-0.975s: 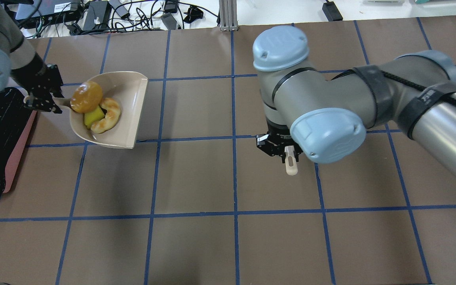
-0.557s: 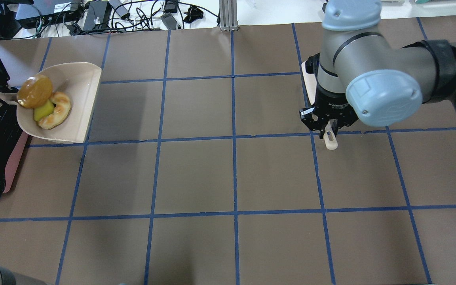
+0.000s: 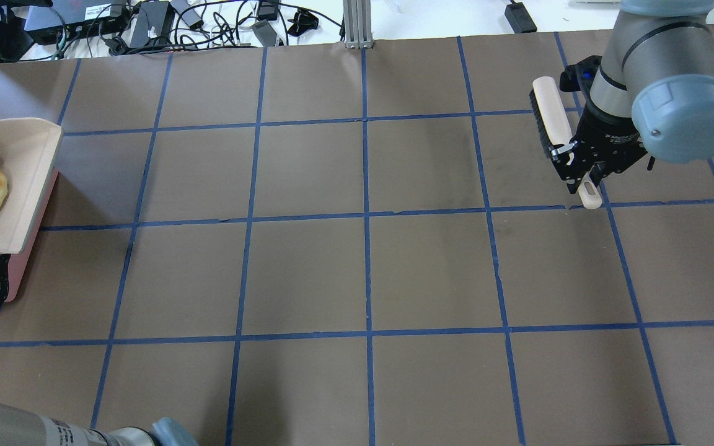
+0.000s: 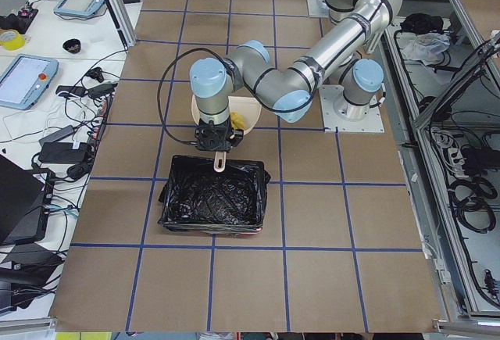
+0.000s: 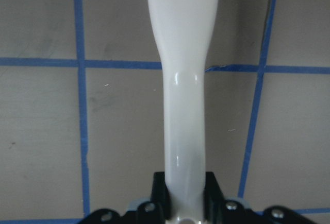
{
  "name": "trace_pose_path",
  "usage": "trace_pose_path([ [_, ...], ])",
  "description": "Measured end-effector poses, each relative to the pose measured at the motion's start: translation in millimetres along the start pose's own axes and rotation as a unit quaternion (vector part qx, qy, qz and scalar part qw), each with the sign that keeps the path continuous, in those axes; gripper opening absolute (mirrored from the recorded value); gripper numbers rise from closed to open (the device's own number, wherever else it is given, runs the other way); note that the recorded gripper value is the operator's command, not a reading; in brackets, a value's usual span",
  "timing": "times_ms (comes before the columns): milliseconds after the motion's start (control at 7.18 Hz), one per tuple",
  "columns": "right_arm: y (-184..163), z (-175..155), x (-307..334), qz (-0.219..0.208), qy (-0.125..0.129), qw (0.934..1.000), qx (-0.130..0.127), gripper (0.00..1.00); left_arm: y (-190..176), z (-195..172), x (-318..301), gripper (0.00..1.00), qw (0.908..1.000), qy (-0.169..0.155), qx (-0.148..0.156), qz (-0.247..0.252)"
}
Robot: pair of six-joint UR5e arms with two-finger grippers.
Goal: Sweep and dump trash into bin
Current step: 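Tip the dustpan over the black bin with the left gripper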
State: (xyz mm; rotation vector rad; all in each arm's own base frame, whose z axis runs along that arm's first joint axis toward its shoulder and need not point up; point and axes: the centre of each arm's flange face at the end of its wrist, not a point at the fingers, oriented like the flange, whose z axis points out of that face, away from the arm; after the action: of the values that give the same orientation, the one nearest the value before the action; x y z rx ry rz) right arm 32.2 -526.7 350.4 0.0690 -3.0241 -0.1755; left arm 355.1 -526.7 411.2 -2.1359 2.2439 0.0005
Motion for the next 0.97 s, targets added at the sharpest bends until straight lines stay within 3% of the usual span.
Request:
trace_pose_path([
  [279, -16.6, 25.5, 43.0, -0.005, 0.016, 0.9998, -0.004, 0.00, -50.8, -3.8, -5.1, 0.00, 0.9999, 0.008, 0.012, -0.004],
  [975, -25.4, 90.2, 95.5, 0.017, -0.004, 0.9983, -0.055, 0.00, -150.1, 11.2, 17.7, 0.00, 0.9986, 0.014, 0.048, 0.018],
])
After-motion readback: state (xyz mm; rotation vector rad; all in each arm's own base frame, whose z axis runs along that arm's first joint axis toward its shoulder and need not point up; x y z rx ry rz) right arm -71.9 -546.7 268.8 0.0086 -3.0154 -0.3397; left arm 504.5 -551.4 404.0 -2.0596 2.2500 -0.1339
